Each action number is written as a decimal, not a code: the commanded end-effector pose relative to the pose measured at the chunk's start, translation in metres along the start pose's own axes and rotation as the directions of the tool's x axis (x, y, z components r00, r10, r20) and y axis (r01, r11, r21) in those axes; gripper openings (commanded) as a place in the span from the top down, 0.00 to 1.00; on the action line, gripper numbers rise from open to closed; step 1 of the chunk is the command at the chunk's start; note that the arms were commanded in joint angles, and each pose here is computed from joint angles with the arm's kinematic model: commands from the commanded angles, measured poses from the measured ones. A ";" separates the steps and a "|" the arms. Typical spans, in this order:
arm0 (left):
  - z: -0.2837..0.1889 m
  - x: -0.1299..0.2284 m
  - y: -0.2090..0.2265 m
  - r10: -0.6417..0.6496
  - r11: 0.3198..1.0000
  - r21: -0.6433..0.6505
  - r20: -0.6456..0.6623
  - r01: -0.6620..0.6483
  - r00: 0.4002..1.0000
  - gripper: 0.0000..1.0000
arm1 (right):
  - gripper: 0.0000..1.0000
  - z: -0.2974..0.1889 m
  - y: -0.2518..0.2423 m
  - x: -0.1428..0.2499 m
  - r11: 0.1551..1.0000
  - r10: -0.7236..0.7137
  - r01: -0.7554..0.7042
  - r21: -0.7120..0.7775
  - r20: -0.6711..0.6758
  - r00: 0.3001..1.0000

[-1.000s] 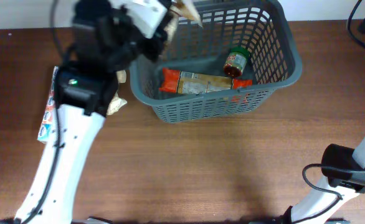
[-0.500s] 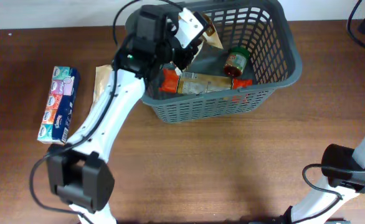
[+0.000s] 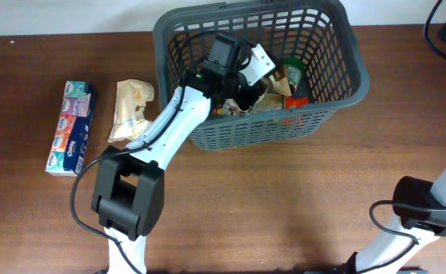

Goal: Pack container
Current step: 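Open the left gripper and move it back to the clear snack pouch, then grasp the clear snack pouch with the left gripper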

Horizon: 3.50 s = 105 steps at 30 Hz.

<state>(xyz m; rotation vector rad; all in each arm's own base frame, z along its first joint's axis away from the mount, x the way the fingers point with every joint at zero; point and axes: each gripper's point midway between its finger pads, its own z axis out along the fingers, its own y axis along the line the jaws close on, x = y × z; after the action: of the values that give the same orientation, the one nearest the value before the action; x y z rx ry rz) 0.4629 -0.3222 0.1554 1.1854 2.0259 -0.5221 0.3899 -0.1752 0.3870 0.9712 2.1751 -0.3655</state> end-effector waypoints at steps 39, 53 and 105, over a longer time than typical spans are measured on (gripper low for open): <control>-0.376 0.066 0.184 -0.682 0.241 -0.772 0.297 0.588 0.669 0.01 | 0.01 0.000 -0.001 -0.001 1.000 0.014 -0.014 0.004 0.004 1.000; -0.282 0.166 0.191 -0.812 0.347 -0.699 0.109 0.625 0.573 0.01 | 0.01 0.000 -0.001 -0.001 1.000 0.014 -0.014 0.004 0.004 1.000; -0.098 0.317 0.174 -0.814 0.523 -0.523 -0.073 0.673 0.576 0.98 | 0.01 0.000 -0.001 -0.001 1.000 0.014 -0.014 0.004 0.004 1.000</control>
<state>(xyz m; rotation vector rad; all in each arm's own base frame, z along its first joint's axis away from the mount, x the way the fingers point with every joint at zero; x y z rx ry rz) 0.4928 0.0268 0.0079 -0.0093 2.6489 -0.1192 0.3895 -0.1751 0.3866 0.9716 2.1777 -0.3661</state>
